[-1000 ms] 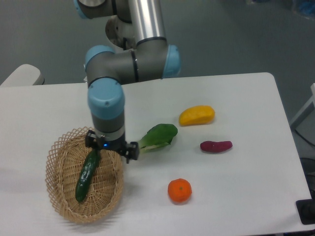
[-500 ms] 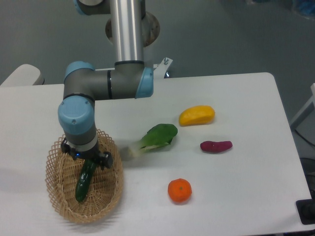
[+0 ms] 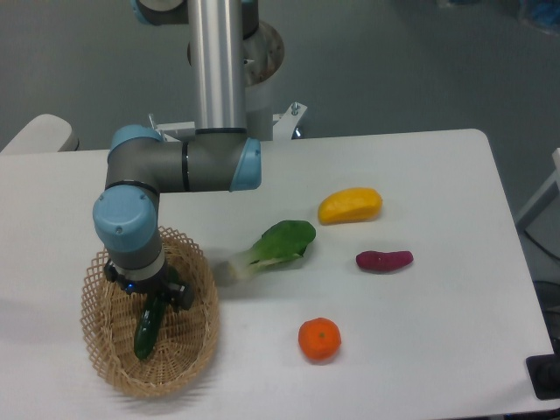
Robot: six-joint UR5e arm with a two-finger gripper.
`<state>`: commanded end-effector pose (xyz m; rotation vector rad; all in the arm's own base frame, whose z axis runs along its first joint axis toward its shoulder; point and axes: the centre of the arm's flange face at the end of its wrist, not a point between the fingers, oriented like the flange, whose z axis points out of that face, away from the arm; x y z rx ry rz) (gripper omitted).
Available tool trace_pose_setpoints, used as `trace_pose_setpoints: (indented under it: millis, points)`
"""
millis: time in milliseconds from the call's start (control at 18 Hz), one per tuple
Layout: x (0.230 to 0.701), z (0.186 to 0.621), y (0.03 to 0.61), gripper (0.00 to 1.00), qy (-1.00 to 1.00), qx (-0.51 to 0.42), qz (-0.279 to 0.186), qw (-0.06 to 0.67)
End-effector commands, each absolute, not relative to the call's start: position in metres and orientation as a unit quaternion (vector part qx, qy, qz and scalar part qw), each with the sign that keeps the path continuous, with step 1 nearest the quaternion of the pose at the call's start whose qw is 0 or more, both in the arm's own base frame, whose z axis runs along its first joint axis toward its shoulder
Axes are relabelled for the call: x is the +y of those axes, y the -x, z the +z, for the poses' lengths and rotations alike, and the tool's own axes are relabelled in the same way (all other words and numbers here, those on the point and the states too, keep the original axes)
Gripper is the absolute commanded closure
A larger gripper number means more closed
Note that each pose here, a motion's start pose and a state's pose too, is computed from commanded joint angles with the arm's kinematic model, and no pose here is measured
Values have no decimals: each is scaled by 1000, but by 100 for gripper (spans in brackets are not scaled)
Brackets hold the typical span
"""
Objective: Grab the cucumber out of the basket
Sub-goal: 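Close the gripper around the green cucumber inside the basket, then lift the cucumber out of the basket and carry it toward the tangerine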
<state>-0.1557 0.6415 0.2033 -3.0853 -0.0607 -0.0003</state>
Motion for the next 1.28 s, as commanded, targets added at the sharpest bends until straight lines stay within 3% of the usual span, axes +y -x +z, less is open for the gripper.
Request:
trace_pose_setpoints:
  millis: [111,167,333,389,500,833,1278]
  points:
    - [644,198,156,0,1000,-18,6,22]
    - [644,200,157,5,1000,-18,8,23]
    - [644,204,158,55,999,-16,9,26]
    - [645,205,158,65,999,-15,9,27]
    - [645,206,158,73,999,-14,10,28]
    - [648,217,161,79,999,-7,14,37]
    - [629,291,219,79,994,57,49,77]
